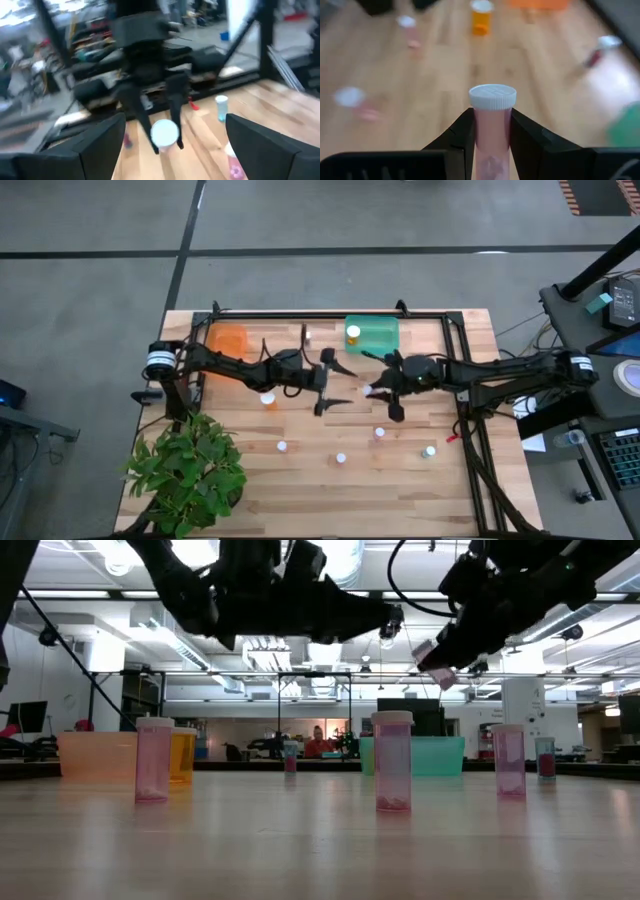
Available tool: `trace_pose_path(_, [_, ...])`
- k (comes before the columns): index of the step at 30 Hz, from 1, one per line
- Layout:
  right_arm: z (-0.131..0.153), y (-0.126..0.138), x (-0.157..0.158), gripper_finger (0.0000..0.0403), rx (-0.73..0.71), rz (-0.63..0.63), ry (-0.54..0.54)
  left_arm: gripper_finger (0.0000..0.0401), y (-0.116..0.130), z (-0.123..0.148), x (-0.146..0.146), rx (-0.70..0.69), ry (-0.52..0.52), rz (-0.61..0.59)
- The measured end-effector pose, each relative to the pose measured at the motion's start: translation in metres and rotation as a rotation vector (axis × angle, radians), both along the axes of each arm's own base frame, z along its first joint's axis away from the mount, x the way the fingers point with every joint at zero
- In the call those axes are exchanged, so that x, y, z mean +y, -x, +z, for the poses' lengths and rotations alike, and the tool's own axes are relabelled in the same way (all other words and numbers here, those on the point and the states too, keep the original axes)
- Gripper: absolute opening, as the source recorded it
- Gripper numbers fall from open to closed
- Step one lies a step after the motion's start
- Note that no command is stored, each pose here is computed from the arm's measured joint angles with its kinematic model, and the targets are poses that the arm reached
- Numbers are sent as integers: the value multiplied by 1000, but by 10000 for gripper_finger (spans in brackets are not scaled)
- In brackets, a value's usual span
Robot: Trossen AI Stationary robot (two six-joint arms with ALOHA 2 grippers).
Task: Pick and place medicine bottles into bin by pill shape (circle, oval)
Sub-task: Put the pink tablet bottle into the orange bin
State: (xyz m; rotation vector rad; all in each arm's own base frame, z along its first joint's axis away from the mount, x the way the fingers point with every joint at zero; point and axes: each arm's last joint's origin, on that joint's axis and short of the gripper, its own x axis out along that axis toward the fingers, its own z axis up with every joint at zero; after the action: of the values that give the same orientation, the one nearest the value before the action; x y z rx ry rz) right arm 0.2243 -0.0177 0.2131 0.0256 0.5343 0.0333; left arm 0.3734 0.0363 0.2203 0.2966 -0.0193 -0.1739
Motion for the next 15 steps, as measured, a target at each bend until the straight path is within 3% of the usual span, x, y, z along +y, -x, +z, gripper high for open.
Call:
trace_pose_path(7, [-1,0,-2,89,32,63,-334,325,-18,18,-22,67,-193,-75])
trace_pose_path(15, [-4,-1,1,89,64,96,-460,325,-23,20,-25,65,-218,-119])
